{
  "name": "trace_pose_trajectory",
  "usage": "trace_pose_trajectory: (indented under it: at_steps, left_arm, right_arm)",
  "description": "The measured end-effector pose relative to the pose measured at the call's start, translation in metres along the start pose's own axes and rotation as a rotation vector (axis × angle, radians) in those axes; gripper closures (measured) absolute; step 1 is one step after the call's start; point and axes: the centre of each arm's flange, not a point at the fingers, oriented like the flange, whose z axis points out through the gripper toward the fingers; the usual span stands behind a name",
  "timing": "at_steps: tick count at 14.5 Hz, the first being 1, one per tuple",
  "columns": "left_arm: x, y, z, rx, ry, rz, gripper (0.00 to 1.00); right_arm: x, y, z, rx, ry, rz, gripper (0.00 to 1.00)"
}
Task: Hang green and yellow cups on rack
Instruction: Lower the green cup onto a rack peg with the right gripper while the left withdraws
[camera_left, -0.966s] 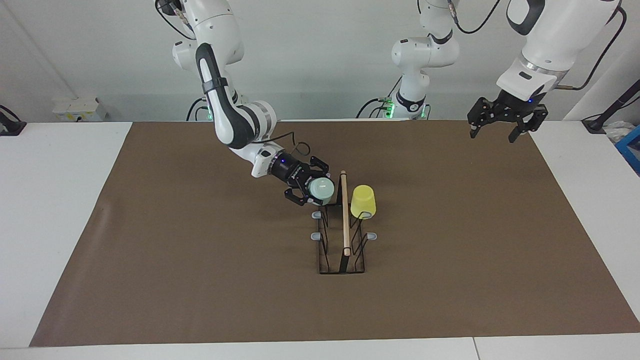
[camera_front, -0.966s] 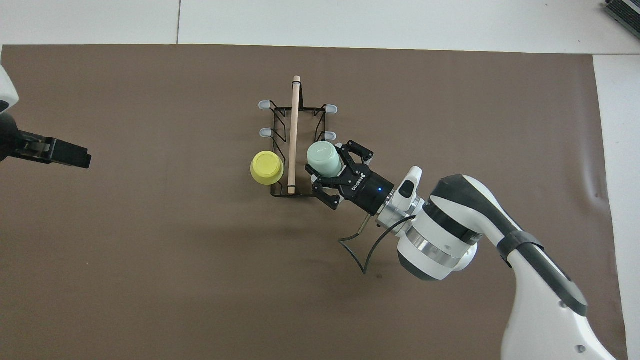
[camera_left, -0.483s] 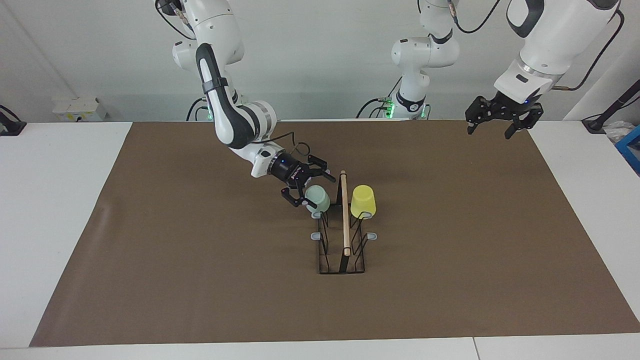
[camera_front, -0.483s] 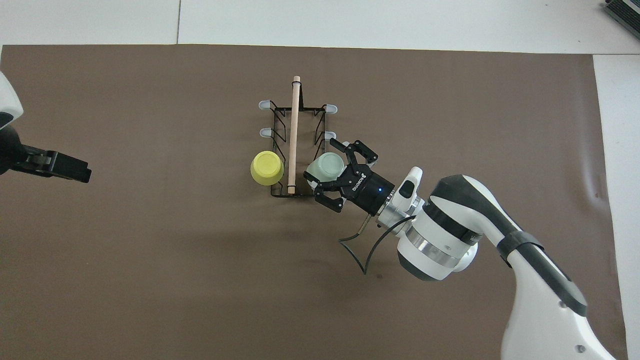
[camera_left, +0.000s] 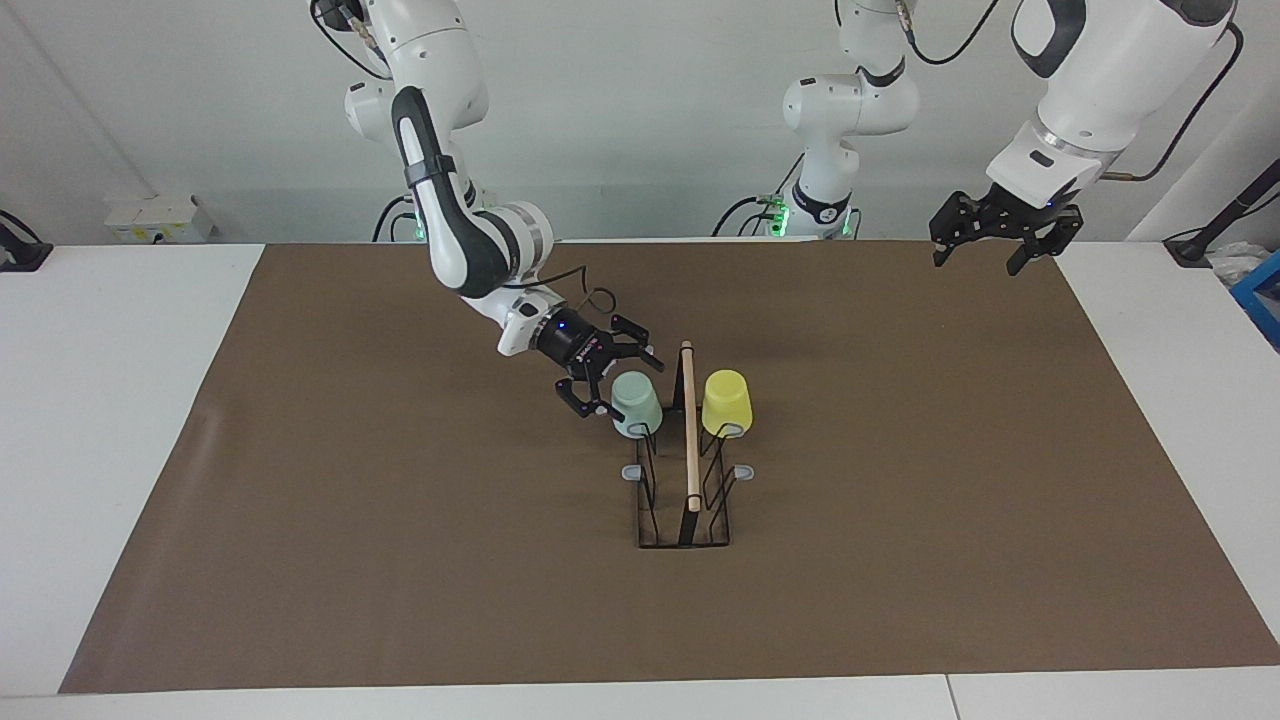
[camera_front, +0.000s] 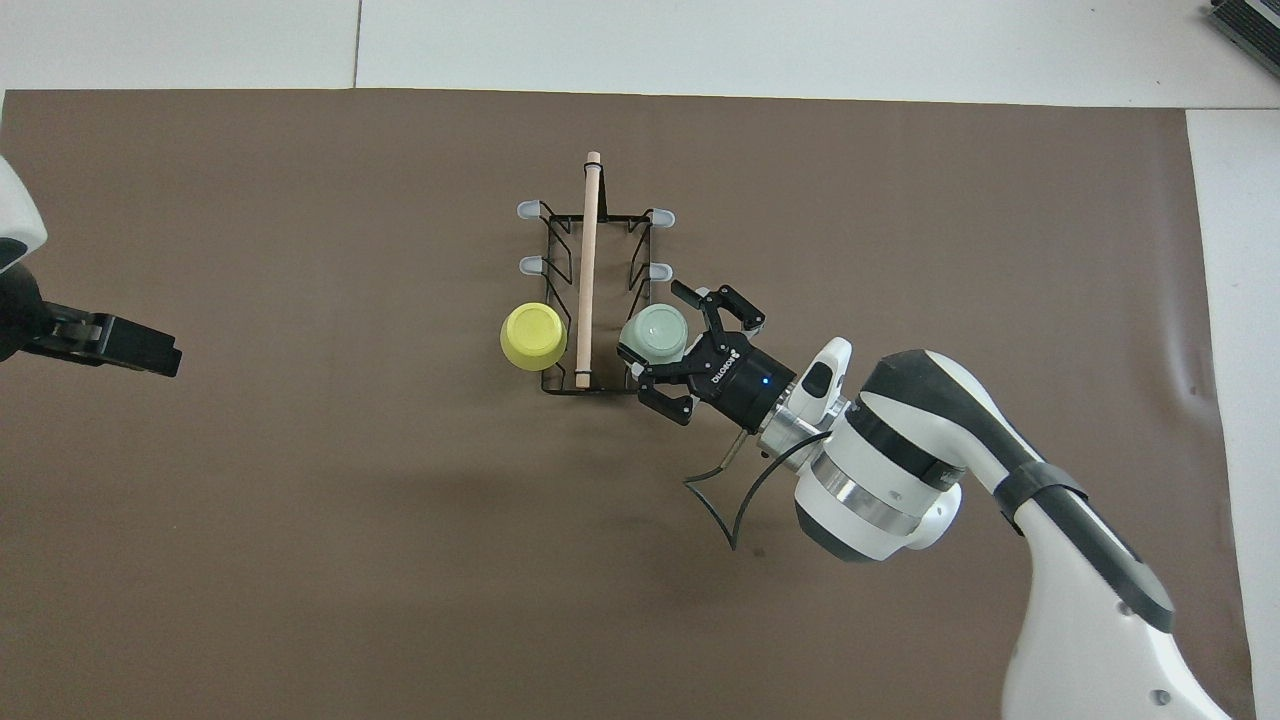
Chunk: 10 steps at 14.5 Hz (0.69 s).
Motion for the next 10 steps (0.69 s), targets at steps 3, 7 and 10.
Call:
trace_pose_trajectory:
  at_steps: [3, 7, 10]
  left_arm:
    - [-0.0001, -0.0006, -0.0001, 0.0, 0.001, 0.0, 0.0]
    - [-0.0003, -0.0006, -0.001, 0.001, 0.004, 0.012, 0.0]
    - [0.0, -0.0013, -0.0016, 0.001, 0.008, 0.011, 0.0]
  right_arm:
    - [-0.0009, 0.0008, -0.0011, -0.008, -0.01, 0.0, 0.0]
    - [-0.0001, 0.0033, -0.0027, -0.026, -0.03, -0.002, 0.0]
    - [0.007, 0.0055, -0.003, -0.042, -0.037, -0.009, 0.0]
